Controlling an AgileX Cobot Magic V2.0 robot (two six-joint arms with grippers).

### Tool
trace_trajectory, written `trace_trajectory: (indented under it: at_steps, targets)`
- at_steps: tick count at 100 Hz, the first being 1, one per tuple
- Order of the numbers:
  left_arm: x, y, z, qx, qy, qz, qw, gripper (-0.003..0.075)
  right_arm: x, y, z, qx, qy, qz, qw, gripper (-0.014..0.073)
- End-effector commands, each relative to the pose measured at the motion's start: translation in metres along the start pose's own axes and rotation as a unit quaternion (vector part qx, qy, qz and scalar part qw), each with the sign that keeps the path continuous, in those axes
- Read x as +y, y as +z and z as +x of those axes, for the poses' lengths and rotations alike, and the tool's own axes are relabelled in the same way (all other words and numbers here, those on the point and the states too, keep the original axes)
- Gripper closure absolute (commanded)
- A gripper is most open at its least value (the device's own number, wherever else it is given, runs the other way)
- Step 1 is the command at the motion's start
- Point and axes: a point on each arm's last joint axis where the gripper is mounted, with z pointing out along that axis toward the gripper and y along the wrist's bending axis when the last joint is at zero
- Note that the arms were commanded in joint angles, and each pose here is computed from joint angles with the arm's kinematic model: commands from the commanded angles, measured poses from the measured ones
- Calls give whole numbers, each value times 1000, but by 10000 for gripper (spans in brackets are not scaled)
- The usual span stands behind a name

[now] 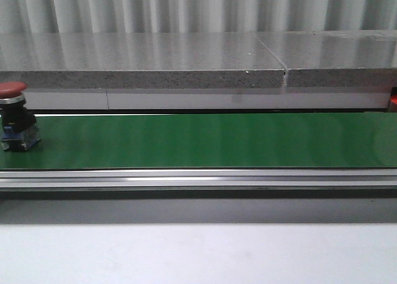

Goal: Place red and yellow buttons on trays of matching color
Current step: 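Carry the red button onto the green belt and open the left gripper, then move the left gripper to a yellow push-button and grasp it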

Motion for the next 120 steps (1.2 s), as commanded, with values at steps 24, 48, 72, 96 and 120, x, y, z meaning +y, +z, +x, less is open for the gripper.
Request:
trace_trajectory:
  at_steps: [24,48,72,96,120]
  targets:
    - [-5,30,-20,4,-7,-3,1000,81,1,-2,-10,-49,-7,-3,999,662]
    - [-8,49,-29,12,-1,-4,1000,81,1,-2,-10,-49,-7,-3,999,662]
    - [-15,49,-48,4,5,1,1000,81,1,-2,-10,-49,-7,-3,999,662]
    - [-19,58,-57,22,7,2,1000,81,1,-2,-10,-49,-7,-3,999,662]
    - [-21,70,-57,42,11,6,999,82,1,-2,-10,-49,-7,-3,999,662]
